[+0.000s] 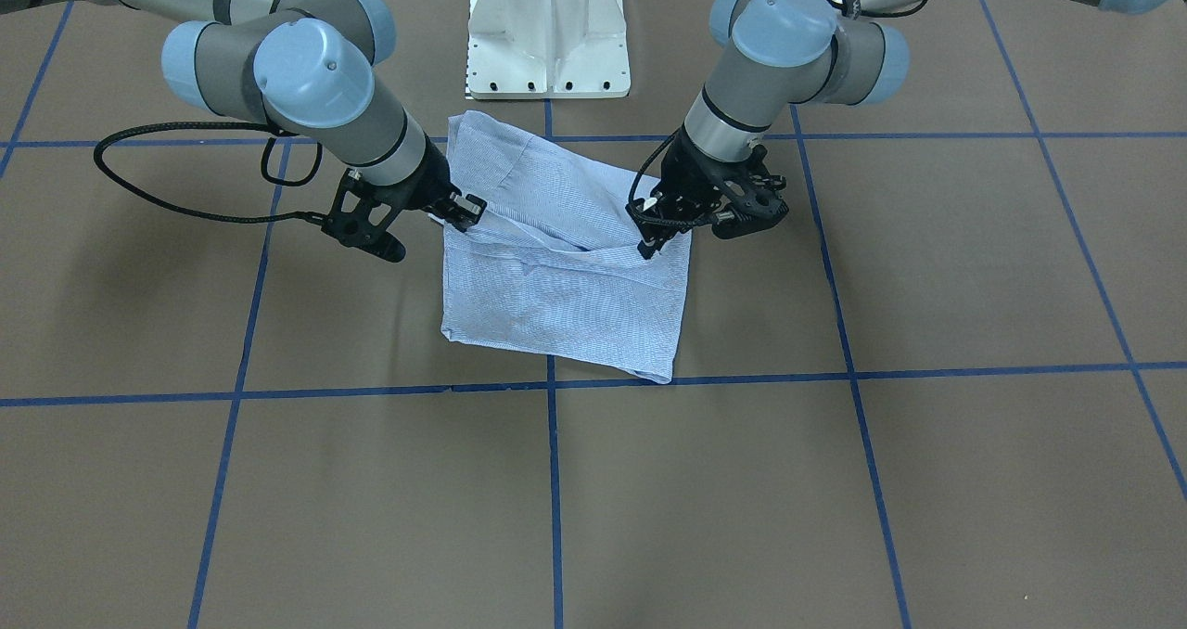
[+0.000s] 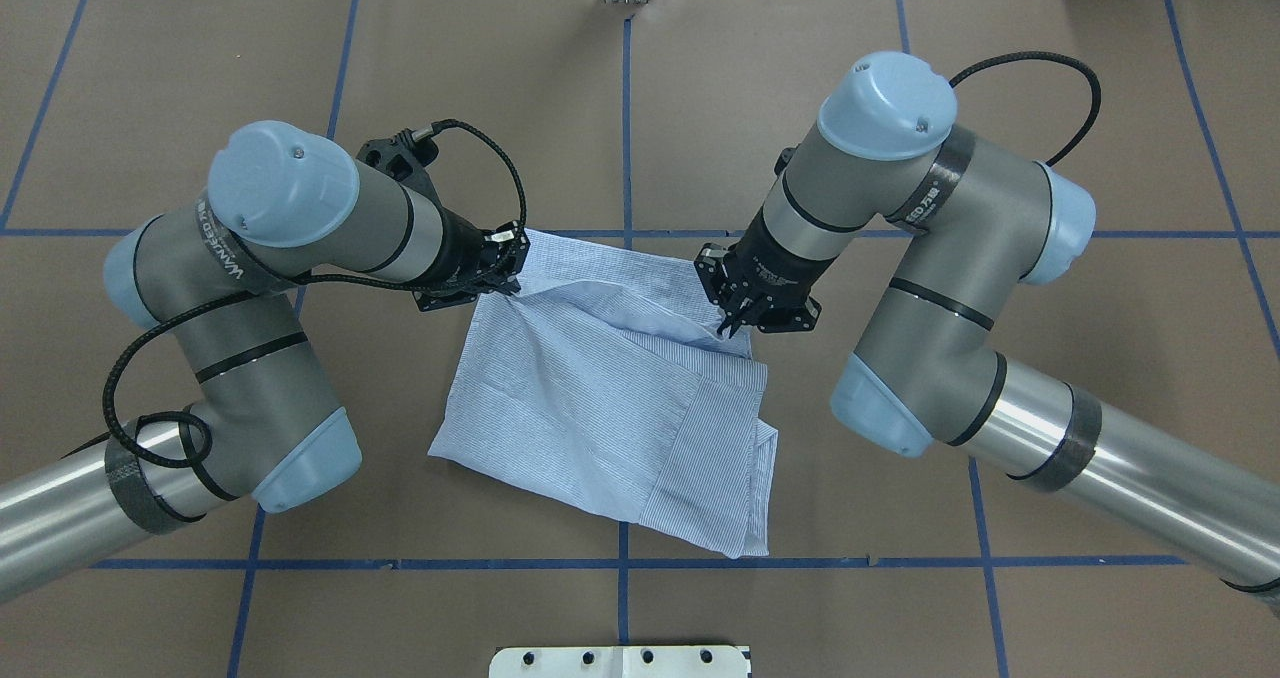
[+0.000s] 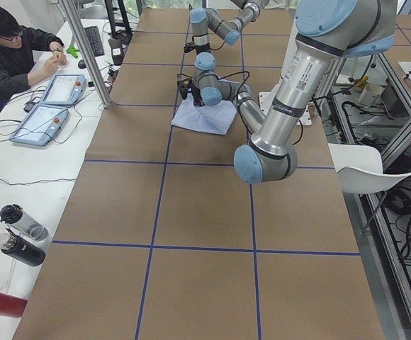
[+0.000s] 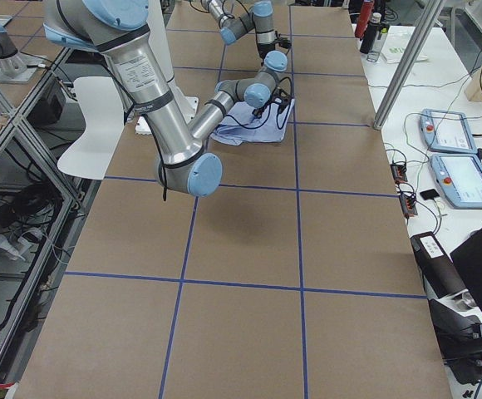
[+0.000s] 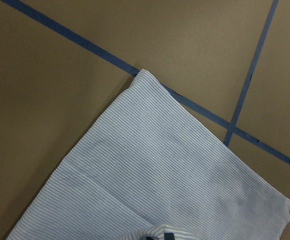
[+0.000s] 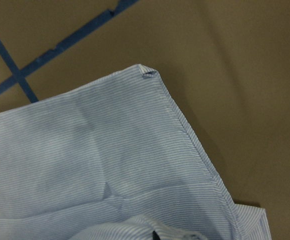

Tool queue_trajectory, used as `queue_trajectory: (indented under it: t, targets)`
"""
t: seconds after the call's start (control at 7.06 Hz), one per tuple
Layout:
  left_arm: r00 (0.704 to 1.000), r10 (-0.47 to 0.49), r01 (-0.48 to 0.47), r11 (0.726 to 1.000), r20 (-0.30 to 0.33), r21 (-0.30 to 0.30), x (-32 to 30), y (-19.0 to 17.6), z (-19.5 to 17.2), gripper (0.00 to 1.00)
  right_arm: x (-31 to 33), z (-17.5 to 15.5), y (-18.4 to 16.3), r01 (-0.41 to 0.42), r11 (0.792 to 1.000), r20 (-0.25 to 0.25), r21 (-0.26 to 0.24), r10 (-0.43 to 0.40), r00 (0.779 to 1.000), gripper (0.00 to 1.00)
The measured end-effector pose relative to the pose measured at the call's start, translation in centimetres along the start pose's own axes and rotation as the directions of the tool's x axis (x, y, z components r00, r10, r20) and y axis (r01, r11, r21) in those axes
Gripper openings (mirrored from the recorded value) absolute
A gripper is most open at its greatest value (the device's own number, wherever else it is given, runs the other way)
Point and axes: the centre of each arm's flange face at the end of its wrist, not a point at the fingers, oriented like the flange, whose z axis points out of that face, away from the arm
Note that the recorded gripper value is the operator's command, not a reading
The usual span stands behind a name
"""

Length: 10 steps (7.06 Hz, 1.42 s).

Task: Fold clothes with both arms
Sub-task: 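Fold the held edge with both grippers away from the robot over the shirt, then release the shirt with both grippers and raise them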

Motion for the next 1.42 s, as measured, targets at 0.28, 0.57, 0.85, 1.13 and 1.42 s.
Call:
queue_trajectory:
  t: [0.28, 0.57, 0.85, 1.13, 1.42]
  targets:
    - [1.000, 0.010, -0.010, 1.000, -0.001, 0.024, 0.7, -2.1, 0.5, 0.00, -2.1, 0.0, -2.4, 0.000, 1.000, -0.006, 0.022, 0.000, 1.000, 0.00]
    - [1.000, 0.021, -0.020, 0.999, -0.004, 0.039, 0.8, -4.2, 2.5, 0.00, -4.2, 1.5, -4.1, 0.014, 1.000, -0.034, 0.028, -0.013, 0.999, 0.00]
    - [1.000, 0.020, -0.020, 0.999, -0.007, 0.045, 0.8, -5.8, 5.3, 0.00, -4.8, 2.4, -5.7, 0.017, 0.999, -0.056, 0.035, -0.015, 0.998, 0.00]
    - [1.000, 0.018, -0.017, 0.998, -0.014, 0.054, 1.0, -7.5, 7.5, 0.00, -4.9, 3.4, -7.1, 0.015, 0.999, -0.081, 0.039, -0.012, 0.997, 0.00]
    - [1.000, 0.017, -0.016, 0.998, -0.025, 0.062, 1.2, -8.5, 8.0, 0.41, -4.7, 4.0, -8.0, 0.014, 0.999, -0.095, 0.041, -0.010, 0.995, 0.99]
